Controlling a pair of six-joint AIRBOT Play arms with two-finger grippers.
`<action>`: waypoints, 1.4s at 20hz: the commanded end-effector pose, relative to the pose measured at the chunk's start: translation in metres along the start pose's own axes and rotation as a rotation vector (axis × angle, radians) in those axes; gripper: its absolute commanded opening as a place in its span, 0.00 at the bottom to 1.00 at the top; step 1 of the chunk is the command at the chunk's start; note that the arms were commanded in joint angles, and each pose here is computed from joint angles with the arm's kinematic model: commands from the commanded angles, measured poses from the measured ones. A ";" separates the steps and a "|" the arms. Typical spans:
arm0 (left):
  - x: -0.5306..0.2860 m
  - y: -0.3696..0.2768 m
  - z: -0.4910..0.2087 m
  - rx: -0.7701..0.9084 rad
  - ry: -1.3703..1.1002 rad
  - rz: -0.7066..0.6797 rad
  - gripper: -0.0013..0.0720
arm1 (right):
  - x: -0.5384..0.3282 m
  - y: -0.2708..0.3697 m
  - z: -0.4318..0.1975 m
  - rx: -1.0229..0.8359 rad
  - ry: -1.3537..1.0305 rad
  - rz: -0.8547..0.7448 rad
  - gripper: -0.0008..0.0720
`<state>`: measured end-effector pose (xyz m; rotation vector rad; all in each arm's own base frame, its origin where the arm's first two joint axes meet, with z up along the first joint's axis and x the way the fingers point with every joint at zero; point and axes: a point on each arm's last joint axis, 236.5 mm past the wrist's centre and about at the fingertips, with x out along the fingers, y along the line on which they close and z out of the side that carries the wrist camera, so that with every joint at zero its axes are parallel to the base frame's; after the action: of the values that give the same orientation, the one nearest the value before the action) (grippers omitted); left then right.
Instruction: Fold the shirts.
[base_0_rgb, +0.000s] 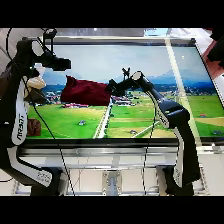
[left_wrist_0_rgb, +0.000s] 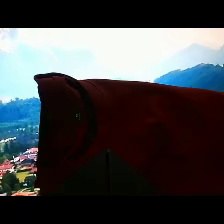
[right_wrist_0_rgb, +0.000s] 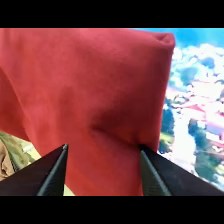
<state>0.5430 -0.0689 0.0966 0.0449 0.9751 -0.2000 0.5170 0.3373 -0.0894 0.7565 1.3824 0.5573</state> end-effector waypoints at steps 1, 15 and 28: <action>0.000 0.000 0.000 0.002 0.002 0.000 0.03 | 0.005 -0.001 -0.004 -0.004 0.009 -0.014 0.72; 0.000 0.000 -0.001 0.019 0.005 -0.001 0.03 | -0.025 -0.011 0.002 -0.057 0.014 -0.107 0.72; 0.000 0.000 -0.001 0.028 0.006 0.000 0.03 | 0.021 0.051 0.017 0.039 -0.094 0.212 0.05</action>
<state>0.5413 -0.0689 0.0955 0.0694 0.9809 -0.2137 0.5216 0.3693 -0.0889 0.8537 1.3539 0.5885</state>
